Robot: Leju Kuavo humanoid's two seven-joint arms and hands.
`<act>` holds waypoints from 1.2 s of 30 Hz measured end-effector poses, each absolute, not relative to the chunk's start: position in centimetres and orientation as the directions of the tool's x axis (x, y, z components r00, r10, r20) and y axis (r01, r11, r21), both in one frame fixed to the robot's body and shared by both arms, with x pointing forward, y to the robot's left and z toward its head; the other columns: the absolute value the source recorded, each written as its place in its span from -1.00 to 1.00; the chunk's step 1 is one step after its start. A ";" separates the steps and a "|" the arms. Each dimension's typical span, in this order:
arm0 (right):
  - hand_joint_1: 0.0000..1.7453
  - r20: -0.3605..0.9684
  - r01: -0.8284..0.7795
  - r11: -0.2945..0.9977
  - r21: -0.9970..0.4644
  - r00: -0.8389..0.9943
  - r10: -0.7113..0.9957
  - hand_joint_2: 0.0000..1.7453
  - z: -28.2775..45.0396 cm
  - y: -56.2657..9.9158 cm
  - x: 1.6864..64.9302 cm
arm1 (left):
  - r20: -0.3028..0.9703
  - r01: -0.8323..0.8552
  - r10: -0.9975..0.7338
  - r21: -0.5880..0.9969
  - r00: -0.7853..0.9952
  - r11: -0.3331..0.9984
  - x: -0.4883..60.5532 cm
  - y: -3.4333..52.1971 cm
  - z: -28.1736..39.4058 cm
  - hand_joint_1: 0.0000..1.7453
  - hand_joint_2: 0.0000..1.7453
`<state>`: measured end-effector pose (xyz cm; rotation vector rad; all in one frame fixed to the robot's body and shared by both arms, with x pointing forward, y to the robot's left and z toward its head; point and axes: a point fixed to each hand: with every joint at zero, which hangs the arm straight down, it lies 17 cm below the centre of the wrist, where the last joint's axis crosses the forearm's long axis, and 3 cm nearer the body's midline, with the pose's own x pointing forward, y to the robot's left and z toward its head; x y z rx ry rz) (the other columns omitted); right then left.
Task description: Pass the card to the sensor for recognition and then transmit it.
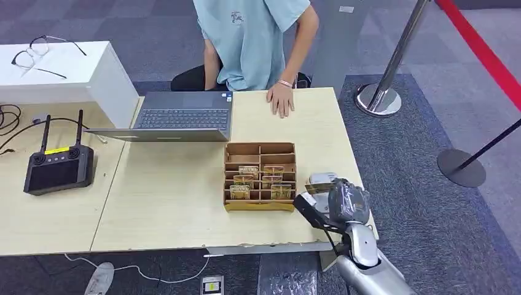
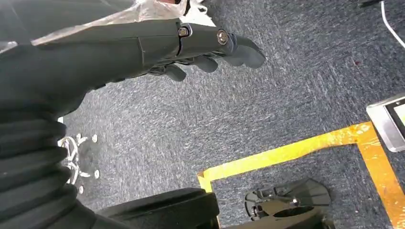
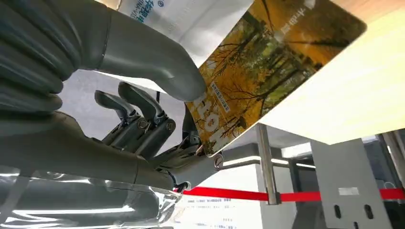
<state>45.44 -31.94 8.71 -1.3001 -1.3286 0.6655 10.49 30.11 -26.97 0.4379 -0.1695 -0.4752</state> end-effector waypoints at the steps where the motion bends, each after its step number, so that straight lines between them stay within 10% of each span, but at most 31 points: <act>1: 1.00 0.310 0.307 0.238 -0.921 0.211 0.927 1.00 8.7 -31.9 45.4 | 0.057 0.405 -0.476 0.445 0.877 0.799 10.5 30.1 -27.0 -1.00 1.00; 36: 1.00 0.632 0.395 0.522 -0.755 0.228 0.741 1.00 10.5 -34.0 47.3 | 0.062 0.408 -0.483 0.449 0.873 0.795 10.6 30.1 -26.9 -1.00 1.00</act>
